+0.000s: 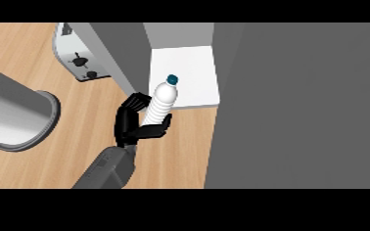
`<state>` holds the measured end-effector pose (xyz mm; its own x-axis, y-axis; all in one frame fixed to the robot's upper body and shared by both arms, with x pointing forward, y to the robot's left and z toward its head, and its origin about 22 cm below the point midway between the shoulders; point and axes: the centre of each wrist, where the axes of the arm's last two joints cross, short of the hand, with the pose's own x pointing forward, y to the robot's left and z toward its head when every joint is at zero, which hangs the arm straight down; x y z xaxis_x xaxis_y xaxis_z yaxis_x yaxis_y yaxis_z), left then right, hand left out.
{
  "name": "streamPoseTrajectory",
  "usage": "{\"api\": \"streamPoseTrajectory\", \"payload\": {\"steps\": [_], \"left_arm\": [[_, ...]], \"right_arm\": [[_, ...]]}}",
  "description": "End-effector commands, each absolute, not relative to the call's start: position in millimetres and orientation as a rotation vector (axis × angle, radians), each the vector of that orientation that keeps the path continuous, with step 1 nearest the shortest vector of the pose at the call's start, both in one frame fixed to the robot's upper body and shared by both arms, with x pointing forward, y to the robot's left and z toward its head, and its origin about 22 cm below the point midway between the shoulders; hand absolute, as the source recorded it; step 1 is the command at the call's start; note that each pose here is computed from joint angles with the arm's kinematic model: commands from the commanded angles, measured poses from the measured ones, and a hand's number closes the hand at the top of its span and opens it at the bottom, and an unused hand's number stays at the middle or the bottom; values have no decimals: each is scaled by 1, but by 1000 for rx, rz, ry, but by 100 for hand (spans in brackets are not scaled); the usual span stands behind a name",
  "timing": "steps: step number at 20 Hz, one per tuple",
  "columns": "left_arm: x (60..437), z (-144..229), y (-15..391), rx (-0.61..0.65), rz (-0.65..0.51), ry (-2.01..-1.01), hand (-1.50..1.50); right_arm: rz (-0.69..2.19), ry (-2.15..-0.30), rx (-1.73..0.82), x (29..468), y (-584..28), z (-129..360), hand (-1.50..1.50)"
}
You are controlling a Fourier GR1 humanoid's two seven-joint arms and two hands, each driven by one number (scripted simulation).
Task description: Pick up the bottled water, place it into the cabinet and close the cabinet
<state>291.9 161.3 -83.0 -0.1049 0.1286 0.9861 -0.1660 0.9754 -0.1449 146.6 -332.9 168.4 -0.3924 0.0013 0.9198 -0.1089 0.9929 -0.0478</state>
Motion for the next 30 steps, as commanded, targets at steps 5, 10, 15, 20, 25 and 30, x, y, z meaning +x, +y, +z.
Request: {"api": "streamPoseTrajectory", "payload": {"steps": [5, 10, 15, 20, 25, 30], "left_arm": [[349, -6, 83, -51, 144, -1734, 150], [359, -4, 108, 65, 154, -1736, 150], [379, 4, 93, 120, 123, -1684, 150], [393, -4, 95, 127, 118, -1665, 150], [406, 9, 96, 76, 226, -1670, 150], [417, 15, 109, 37, 271, -1673, 150]], "right_arm": [[152, -1972, 132, 153, -344, 171, -150], [141, -1993, 148, 154, -349, 175, -150], [137, -1982, 129, 151, -365, 177, -150], [120, -1990, 124, 153, -379, 169, -150], [129, -1996, 158, 150, -372, 170, -150], [121, -1989, 141, 149, -374, 170, -150]]}}
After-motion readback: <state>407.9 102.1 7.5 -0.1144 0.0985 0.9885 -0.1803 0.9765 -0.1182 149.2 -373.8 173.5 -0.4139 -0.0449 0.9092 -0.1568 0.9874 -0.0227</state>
